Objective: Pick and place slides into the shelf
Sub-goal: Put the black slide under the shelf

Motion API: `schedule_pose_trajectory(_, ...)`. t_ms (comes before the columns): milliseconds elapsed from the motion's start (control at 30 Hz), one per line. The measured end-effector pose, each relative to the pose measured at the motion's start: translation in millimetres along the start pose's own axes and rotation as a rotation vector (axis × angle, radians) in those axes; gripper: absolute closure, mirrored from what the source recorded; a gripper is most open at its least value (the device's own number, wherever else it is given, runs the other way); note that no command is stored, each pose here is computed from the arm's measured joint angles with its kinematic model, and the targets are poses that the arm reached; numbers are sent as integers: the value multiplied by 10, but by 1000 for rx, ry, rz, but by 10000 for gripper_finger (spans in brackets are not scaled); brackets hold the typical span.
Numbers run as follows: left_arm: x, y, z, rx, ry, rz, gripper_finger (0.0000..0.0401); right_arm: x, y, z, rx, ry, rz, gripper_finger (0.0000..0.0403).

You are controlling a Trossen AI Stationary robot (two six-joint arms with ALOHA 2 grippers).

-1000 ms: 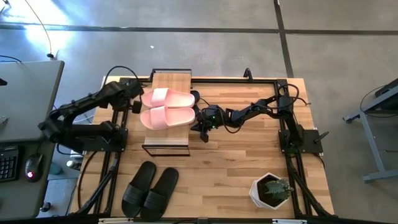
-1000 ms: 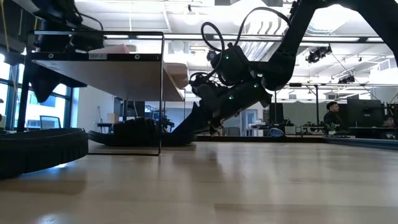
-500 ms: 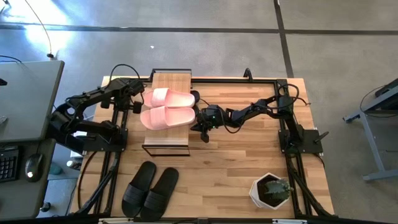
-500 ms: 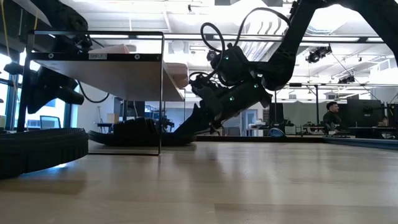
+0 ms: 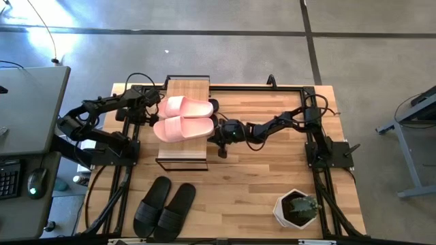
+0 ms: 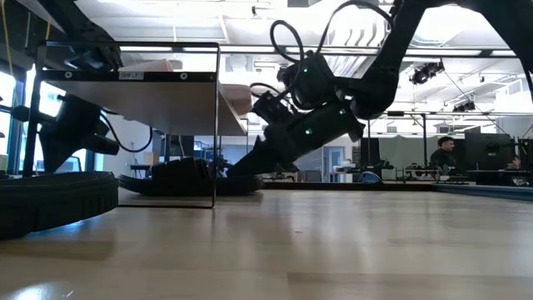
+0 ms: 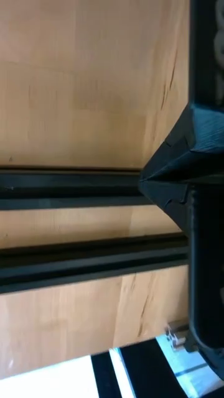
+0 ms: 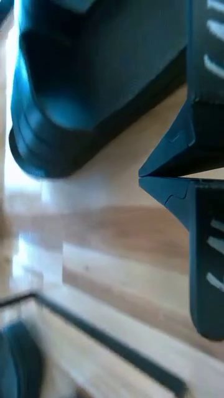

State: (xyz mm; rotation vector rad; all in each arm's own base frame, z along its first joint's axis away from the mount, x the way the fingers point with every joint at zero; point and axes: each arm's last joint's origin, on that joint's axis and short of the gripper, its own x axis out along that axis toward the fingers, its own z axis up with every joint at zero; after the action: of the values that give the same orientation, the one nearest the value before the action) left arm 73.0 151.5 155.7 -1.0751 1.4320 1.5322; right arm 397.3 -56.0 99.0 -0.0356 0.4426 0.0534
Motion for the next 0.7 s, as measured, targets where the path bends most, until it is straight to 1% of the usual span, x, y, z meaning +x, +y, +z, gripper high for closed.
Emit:
schedule_pose_trajectory(67,14,-5,-2,0,-3,-4,401,4,8,-1,16,9,-62,403)
schedule_pose_trajectory(167,21,-6,-4,3,-4,-5,401,-3,1,-62,33,62,-90,403)
schedule_pose_trajectory(333,20,-12,6,10,-14,-12,401,-56,-44,-181,111,91,-196,403)
schedule_pose_trajectory(433,22,-13,17,15,-22,-17,401,-89,-52,-212,164,55,-257,403)
schedule_pose_trajectory(567,43,39,56,-4,-15,-17,401,-126,-30,-284,227,53,-340,403)
schedule_pose_trajectory(700,71,109,94,-25,1,-18,401,-123,8,-269,258,32,-388,403)
